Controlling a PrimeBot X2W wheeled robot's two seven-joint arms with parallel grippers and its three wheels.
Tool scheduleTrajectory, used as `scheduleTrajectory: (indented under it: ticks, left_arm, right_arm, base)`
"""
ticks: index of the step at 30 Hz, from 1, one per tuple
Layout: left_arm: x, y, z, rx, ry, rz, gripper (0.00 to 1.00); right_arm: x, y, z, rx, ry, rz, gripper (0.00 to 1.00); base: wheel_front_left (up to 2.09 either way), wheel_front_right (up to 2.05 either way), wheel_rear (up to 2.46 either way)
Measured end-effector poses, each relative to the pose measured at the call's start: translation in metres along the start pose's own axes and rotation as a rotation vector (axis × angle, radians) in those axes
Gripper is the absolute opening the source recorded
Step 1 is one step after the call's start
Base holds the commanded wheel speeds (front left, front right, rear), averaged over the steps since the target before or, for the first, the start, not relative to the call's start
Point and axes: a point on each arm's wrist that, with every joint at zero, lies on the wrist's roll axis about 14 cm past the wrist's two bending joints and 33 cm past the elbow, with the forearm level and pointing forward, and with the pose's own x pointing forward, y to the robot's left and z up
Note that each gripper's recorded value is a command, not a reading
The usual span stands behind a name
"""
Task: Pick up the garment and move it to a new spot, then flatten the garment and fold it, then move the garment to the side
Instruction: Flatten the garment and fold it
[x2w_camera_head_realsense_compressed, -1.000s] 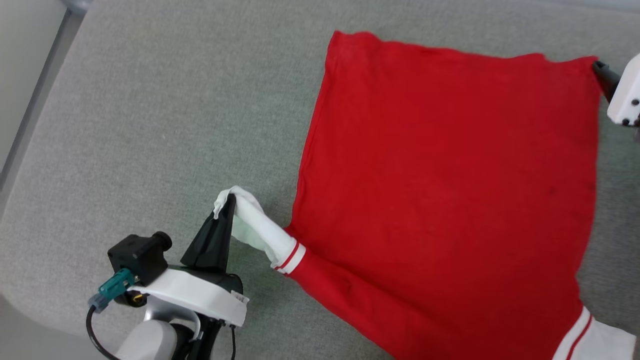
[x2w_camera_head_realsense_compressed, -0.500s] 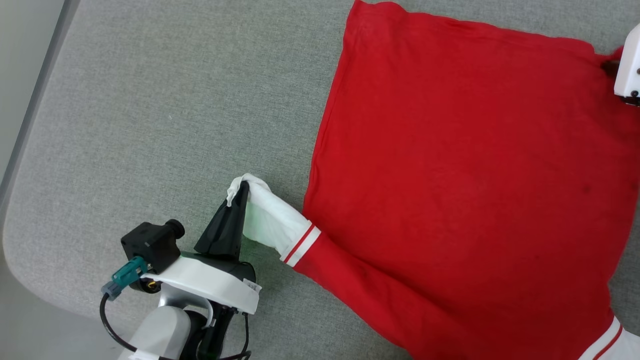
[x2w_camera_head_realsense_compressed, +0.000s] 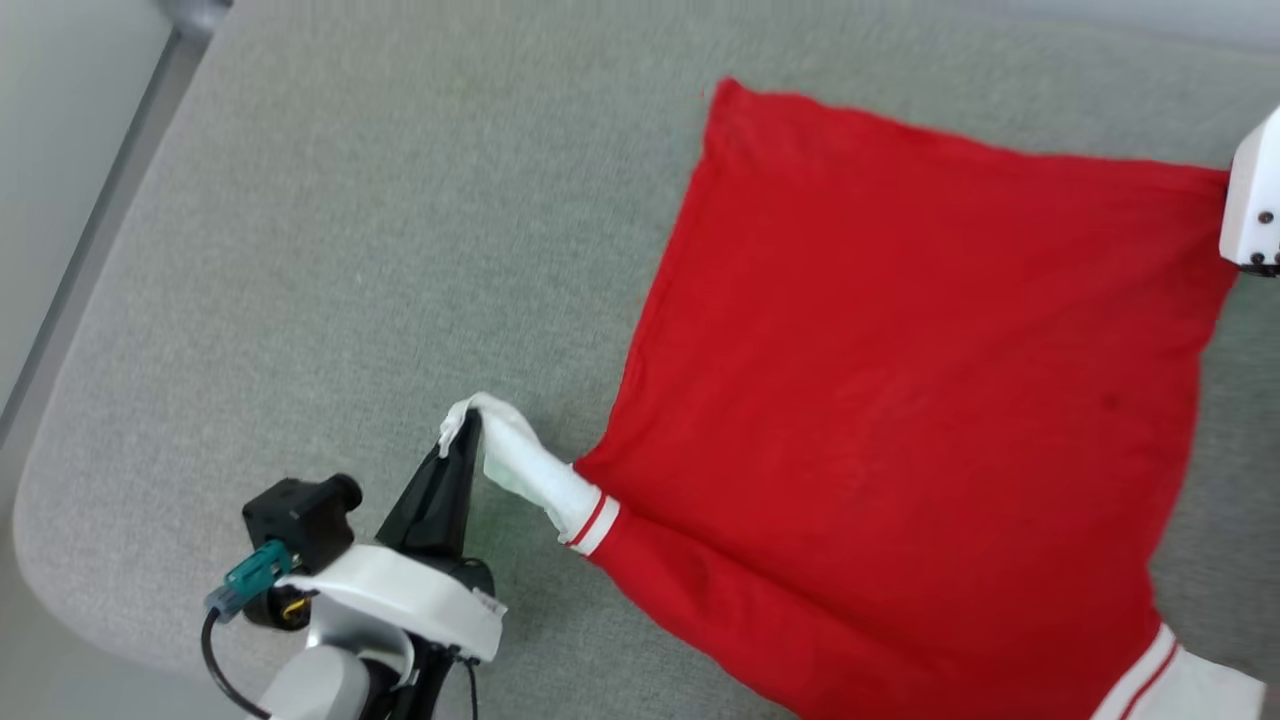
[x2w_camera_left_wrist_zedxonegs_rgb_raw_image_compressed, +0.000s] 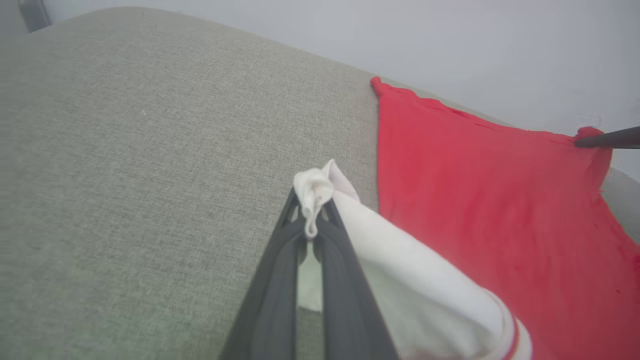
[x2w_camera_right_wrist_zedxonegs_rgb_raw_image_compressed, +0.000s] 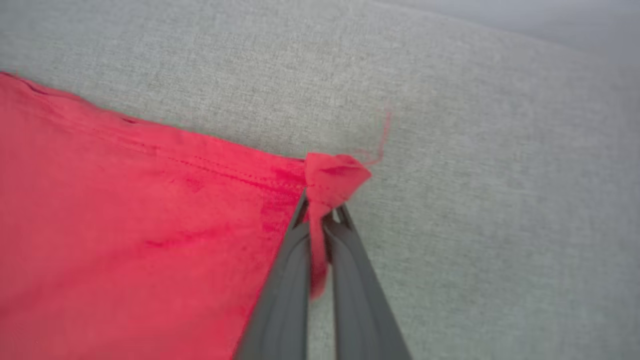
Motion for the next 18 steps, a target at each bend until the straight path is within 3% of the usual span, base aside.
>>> scheduleTrajectory:
  ticks: [4,9,13,18]
  left_arm:
    - [-0.011,0.001,0.006,0.002,-0.009,0.002,0.0]
    - [-0.024,-0.003,0.007,-0.006,-0.001,-0.004,0.0]
    - [-0.031,-0.009,0.006,-0.012,0.011,-0.026,0.0]
    - [-0.037,-0.016,0.003,-0.009,0.032,-0.049,0.0]
  right_arm:
    - [-0.032,-0.019,0.006,0.032,-0.09,-0.025,0.0]
    - [-0.07,-0.052,-0.024,0.096,-0.142,-0.067,0.0]
    - [-0.098,-0.081,-0.07,0.18,-0.156,-0.105,0.0]
    - [-0.129,-0.103,-0.155,0.292,-0.132,-0.158,0.0]
  base:
    - [0.0,0.0,0.0]
    - [0.0,0.0,0.0]
    - [0.0,0.0,0.0]
    - [0.0,0.0,0.0]
